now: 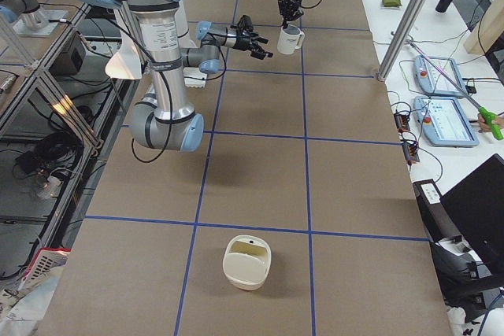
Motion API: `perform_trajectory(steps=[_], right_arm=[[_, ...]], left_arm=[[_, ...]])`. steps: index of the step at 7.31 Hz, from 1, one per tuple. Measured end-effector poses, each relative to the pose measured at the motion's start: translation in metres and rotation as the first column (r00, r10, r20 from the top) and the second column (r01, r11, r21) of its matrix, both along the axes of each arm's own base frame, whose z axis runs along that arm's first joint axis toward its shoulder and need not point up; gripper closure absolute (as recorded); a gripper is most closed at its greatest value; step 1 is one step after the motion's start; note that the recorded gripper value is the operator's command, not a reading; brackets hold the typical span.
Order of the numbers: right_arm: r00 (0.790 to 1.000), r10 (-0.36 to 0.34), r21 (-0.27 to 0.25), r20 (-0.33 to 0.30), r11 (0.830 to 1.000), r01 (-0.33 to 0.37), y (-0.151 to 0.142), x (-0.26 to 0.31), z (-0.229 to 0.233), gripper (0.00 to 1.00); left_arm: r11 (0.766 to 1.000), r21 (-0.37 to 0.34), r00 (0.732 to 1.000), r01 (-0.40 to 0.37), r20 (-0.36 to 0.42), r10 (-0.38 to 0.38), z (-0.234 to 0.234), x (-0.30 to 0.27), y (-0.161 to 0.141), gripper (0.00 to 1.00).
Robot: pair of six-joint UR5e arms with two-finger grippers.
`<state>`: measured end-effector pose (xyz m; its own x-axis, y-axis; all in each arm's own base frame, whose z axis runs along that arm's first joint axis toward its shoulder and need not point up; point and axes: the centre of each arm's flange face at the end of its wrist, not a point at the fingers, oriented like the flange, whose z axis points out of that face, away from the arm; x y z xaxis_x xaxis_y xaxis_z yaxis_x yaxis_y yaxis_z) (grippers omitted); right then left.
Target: Left arm hands cup to right arm to dump lemon
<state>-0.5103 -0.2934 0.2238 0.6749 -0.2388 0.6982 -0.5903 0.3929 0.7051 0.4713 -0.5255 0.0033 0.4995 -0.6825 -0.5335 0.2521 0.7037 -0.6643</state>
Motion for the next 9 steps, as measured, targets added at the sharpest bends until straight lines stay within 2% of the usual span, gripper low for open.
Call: perform_trajectory(steps=[4, 9], right_arm=[[0.999, 0.039, -0.002, -0.016, 0.999, -0.039, -0.02, 0.005, 0.005, 0.02], [0.999, 0.048, -0.003, -0.021, 0.999, -0.048, -0.028, -0.01, 0.001, 0.02]], left_arm=[[1.0, 0.01, 1.0, -0.005, 0.005, 0.005, -0.002, 0.008, 0.008, 1.0], [1.0, 0.019, 1.0, -0.019, -0.005, 0.02, -0.011, 0.014, 0.017, 1.0]])
